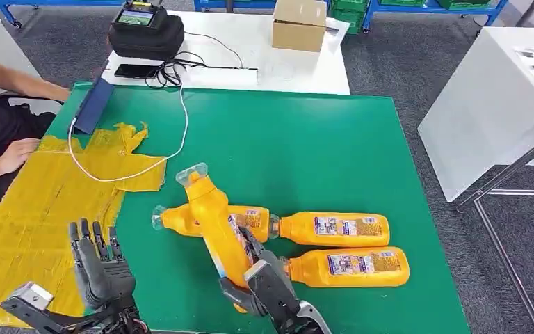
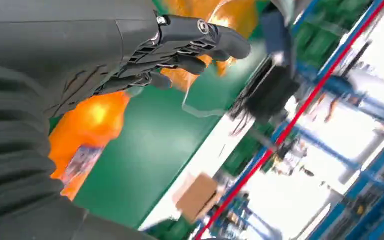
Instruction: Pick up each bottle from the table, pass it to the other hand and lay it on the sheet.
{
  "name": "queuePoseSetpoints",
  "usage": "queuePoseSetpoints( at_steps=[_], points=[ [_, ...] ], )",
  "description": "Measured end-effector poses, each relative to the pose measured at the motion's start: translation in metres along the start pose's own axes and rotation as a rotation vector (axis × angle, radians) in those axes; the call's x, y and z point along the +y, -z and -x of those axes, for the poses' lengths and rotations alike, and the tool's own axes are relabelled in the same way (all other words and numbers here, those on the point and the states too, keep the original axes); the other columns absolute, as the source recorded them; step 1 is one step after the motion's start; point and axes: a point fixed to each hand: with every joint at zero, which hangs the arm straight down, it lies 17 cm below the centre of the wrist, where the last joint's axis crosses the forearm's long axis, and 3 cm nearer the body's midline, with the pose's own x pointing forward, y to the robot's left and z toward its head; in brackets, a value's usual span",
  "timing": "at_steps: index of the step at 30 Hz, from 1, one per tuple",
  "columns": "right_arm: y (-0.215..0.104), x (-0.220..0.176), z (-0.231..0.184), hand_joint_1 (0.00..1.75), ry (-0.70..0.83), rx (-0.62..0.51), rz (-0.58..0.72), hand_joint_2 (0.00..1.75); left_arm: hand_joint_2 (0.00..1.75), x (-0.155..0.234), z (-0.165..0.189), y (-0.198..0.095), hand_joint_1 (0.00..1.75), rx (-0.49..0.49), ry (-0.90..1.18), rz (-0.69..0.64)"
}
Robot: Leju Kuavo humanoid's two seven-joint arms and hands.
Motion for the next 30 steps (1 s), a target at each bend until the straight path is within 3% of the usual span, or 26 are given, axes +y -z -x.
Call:
queuePoseSetpoints(
  at_steps=[11, 17, 24, 26, 30],
  points=[
    [-0.007, 0.015, -0.028, 1.75, -0.032, -0.083, -0.074, 1.75, 1.75, -0.045, 0.009, -0.016, 0.00, 0.077, -0.103, 0.227],
    [-0.014, 0.047, -0.030, 1.75, -0.107, -0.095, -0.217, 1.75, 1.75, -0.093, 0.006, -0.039, 0.00, 0.071, -0.137, 0.480],
    [-0.014, 0.060, -0.035, 1.75, -0.178, -0.127, -0.278, 1.75, 1.75, -0.106, 0.013, -0.050, 0.00, 0.081, -0.110, 0.567],
    [-0.014, 0.065, -0.037, 1.75, -0.222, -0.144, -0.302, 1.75, 1.75, -0.110, 0.015, -0.054, 1.75, 0.077, -0.084, 0.605],
    [-0.015, 0.068, -0.038, 1.75, -0.265, -0.163, -0.317, 1.75, 1.75, -0.114, 0.018, -0.061, 1.75, 0.057, -0.039, 0.670]
  ],
)
